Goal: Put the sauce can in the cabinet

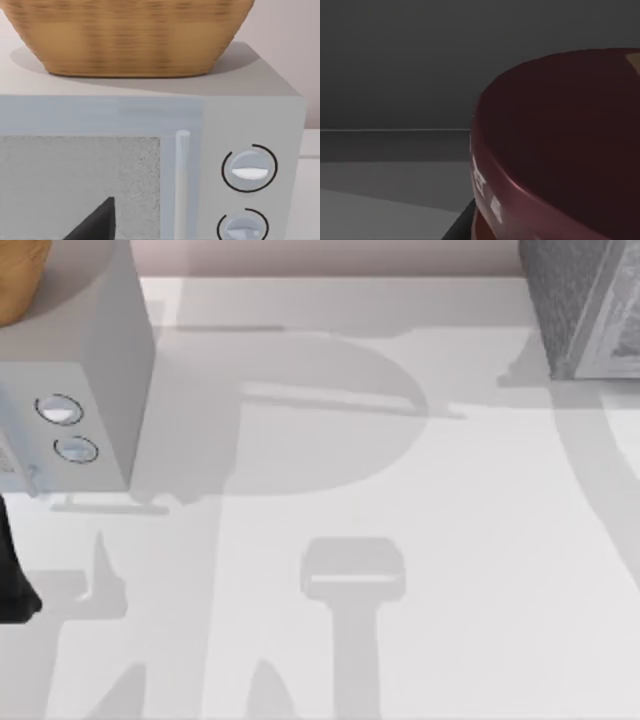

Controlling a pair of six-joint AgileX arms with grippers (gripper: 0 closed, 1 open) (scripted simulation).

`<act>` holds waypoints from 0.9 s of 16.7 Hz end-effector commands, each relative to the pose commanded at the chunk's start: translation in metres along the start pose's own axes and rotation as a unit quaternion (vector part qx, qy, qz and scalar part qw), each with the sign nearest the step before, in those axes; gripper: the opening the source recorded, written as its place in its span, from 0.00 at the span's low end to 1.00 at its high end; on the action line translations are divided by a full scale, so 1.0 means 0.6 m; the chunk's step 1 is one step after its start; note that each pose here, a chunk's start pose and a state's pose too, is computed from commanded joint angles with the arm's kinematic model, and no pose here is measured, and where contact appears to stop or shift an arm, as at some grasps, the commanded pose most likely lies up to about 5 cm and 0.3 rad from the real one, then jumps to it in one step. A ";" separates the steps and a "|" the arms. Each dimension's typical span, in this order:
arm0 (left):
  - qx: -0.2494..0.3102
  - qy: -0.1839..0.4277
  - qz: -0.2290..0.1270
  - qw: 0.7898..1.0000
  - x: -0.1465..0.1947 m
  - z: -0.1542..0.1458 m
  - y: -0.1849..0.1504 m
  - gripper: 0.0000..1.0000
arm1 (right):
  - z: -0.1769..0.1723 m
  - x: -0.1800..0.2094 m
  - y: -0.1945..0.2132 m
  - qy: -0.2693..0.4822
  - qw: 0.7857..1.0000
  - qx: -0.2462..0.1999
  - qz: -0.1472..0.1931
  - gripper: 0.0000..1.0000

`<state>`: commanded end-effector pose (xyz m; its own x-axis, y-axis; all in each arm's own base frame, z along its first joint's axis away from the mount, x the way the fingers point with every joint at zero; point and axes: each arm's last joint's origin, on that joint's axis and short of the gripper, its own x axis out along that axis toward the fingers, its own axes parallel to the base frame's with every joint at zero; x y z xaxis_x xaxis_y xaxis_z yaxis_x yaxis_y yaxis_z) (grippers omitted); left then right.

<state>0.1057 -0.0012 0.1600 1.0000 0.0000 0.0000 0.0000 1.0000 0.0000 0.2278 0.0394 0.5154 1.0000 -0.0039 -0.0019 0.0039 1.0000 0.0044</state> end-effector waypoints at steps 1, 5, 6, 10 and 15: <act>0.000 0.000 0.000 1.000 0.000 0.000 0.000 1.00 | 0.010 0.010 0.004 -0.001 1.000 0.000 0.001 0.00; 0.000 0.000 0.000 1.000 0.000 0.000 0.000 1.00 | 0.025 0.031 0.014 0.000 1.000 -0.001 0.004 0.00; 0.000 0.000 0.000 1.000 0.000 0.000 0.000 1.00 | 0.025 0.031 0.014 0.000 1.000 -0.001 0.004 0.00; 0.000 0.000 0.000 1.000 0.000 0.000 0.000 1.00 | 0.024 0.032 0.012 0.000 1.000 0.000 0.003 0.00; 0.000 0.000 0.000 1.000 0.000 0.000 0.000 1.00 | 0.031 0.111 0.015 -0.004 1.000 0.001 0.002 0.00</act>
<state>0.1057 -0.0012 0.1600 1.0000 0.0000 0.0000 0.0000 1.0000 0.0000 0.2945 0.0479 0.5338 1.0000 0.0002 0.0059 -0.0003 1.0000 0.0058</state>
